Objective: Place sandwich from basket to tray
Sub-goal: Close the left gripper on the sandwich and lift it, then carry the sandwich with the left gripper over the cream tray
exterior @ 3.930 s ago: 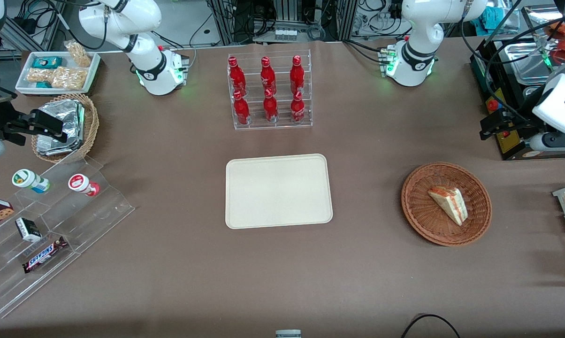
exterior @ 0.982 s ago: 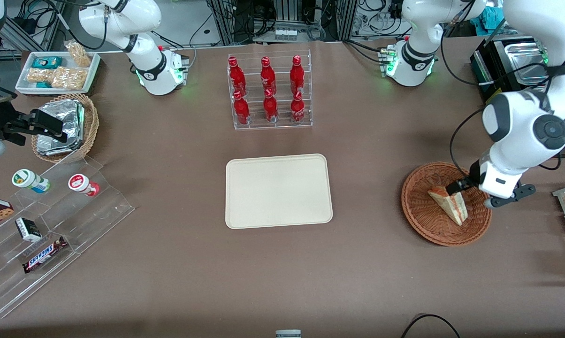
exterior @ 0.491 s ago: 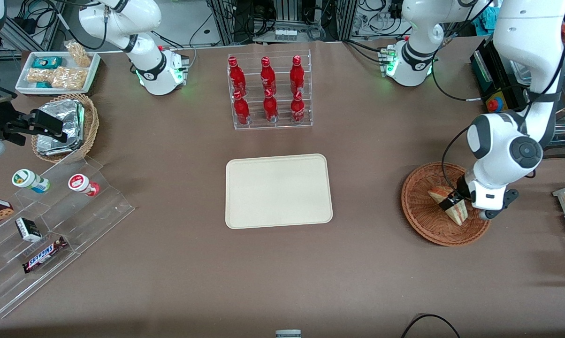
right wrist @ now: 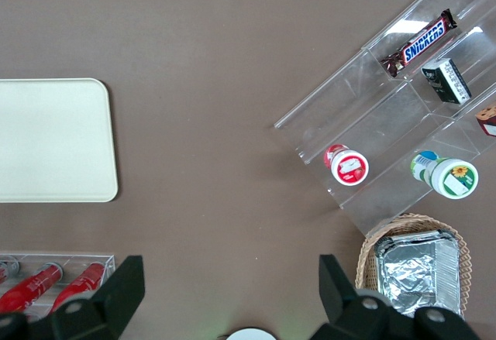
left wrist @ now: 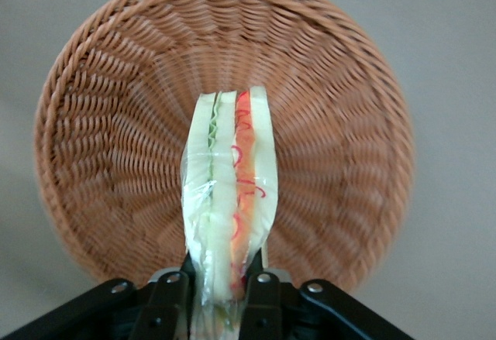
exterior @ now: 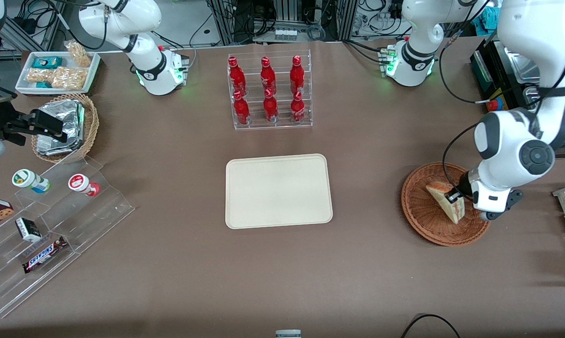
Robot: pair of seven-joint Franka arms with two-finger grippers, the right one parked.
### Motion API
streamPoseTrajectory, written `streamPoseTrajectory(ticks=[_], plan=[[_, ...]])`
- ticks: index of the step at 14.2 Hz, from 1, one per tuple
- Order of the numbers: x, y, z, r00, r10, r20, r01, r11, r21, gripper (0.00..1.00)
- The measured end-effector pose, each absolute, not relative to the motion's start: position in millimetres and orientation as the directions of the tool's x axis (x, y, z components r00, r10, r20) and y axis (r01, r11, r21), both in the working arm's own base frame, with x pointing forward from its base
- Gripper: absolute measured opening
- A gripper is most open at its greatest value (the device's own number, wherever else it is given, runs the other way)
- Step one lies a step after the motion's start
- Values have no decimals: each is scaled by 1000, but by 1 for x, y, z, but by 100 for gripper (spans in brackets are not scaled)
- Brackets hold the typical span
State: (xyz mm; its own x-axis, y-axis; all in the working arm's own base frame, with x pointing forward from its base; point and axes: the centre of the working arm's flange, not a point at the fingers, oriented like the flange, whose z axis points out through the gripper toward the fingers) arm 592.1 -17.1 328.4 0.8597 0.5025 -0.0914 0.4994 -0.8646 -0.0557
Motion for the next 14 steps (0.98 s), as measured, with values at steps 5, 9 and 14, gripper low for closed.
streamPoseTrajectory(ticks=[5,9,14], plan=[[591,-139,374,977,189,-94,188,-982,-20,14],[575,-279,356,986,142,-85,141,-990,-14,14],[550,-430,318,982,179,-54,181,-983,28,14]])
